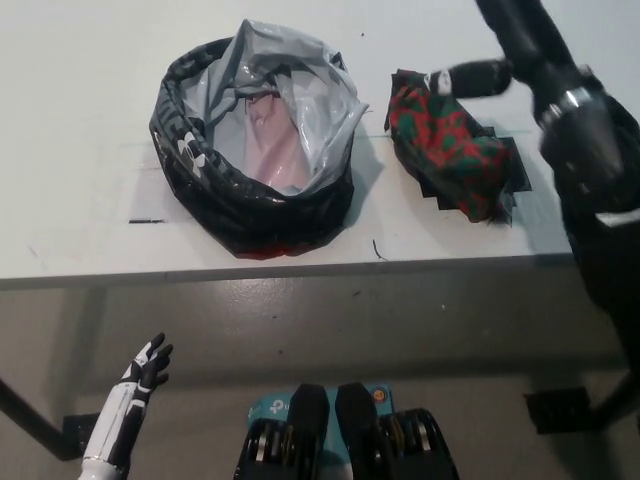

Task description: The robot uses its right hand to pick up a bag of coffee beans and puts it in the black plastic bag, then the robot grabs the top of the bag and lifts it.

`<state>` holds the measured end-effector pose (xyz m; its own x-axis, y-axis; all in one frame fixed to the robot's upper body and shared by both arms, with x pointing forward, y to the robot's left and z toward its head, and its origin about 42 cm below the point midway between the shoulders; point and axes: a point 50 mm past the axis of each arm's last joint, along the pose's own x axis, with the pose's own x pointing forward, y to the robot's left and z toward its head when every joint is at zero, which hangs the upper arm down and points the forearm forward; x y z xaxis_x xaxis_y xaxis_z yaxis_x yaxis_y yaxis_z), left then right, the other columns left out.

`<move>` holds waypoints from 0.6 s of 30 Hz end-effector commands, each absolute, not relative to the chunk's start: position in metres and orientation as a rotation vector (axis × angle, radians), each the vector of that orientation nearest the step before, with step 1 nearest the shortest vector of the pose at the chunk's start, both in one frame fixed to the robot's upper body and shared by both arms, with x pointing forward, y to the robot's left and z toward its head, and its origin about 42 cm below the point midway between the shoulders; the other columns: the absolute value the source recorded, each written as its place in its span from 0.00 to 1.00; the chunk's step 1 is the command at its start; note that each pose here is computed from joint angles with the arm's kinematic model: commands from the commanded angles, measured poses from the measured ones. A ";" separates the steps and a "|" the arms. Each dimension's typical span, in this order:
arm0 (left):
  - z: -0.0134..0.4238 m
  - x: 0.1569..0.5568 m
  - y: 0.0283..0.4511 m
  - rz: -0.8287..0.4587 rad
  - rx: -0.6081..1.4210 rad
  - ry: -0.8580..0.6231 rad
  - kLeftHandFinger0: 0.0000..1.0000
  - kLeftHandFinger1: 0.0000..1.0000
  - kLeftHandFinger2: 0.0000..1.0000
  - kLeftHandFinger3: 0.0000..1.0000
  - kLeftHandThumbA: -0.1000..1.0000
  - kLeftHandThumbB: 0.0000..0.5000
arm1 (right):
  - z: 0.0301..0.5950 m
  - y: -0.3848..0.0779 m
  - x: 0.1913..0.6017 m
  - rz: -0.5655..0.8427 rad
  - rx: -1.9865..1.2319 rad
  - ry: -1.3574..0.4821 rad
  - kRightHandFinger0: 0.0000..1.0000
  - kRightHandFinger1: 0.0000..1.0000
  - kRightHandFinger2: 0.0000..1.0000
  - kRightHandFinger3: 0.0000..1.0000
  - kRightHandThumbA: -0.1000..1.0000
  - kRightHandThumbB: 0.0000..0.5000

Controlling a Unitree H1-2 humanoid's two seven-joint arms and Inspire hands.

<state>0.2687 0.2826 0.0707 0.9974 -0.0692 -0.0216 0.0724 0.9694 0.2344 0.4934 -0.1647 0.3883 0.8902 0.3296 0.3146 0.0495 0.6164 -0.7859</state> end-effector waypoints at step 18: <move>0.076 0.257 0.282 -0.148 0.359 -0.079 1.00 1.00 1.00 1.00 1.00 0.67 | 0.359 -0.118 0.588 0.019 -1.075 0.181 1.00 1.00 1.00 1.00 0.99 1.00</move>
<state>0.2587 0.2793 0.0655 0.9927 -0.1184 -0.0242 0.1201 0.9448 0.3050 0.5815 -0.1258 0.3206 0.9678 0.0004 -0.2518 -0.2222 0.4714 -0.8535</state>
